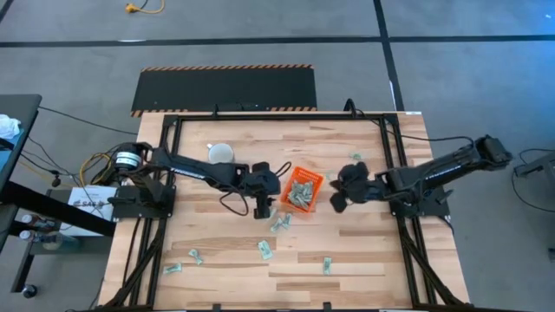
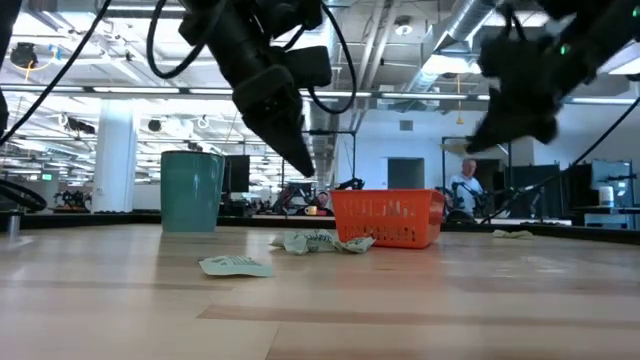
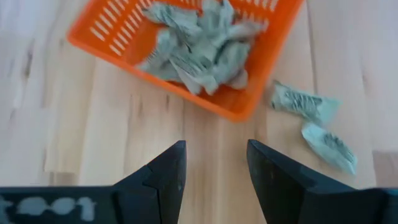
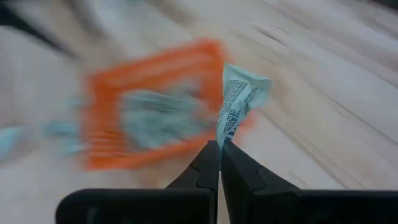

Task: Pick and place Stevia / Truvia into bins
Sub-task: Put the stevia packet into the basket

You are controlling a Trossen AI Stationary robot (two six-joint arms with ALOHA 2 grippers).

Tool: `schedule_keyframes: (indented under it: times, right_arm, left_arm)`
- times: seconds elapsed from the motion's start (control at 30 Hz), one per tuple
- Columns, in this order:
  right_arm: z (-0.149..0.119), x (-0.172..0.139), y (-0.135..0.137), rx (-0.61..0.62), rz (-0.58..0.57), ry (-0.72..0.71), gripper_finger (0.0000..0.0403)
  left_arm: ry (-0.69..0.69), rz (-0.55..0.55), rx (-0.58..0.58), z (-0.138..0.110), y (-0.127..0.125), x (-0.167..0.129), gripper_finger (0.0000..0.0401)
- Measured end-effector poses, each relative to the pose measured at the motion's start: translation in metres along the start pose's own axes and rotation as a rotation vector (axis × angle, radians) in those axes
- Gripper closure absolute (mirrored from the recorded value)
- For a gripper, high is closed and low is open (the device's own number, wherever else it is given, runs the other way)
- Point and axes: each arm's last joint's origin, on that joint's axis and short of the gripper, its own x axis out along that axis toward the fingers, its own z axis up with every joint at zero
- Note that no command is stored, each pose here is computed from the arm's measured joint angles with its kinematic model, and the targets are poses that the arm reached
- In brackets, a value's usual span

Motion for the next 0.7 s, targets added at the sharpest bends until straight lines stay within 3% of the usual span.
schedule_keyframes:
  times: [0.17,0.37,0.7]
  right_arm:
    - [0.004,0.005,0.018,-0.141,0.138,-0.050,0.0400]
    - [0.000,0.022,0.019,-0.188,0.097,-0.022,0.0387]
    - [0.002,0.047,0.023,-0.202,0.147,-0.008,0.0336]
  left_arm:
    - [0.072,-0.021,0.052,-0.008,-0.014,-0.001,0.0241]
    - [0.141,-0.088,0.163,-0.018,-0.031,-0.003,0.0241]
    - [0.098,-0.121,0.154,-0.030,-0.038,0.007,0.0241]
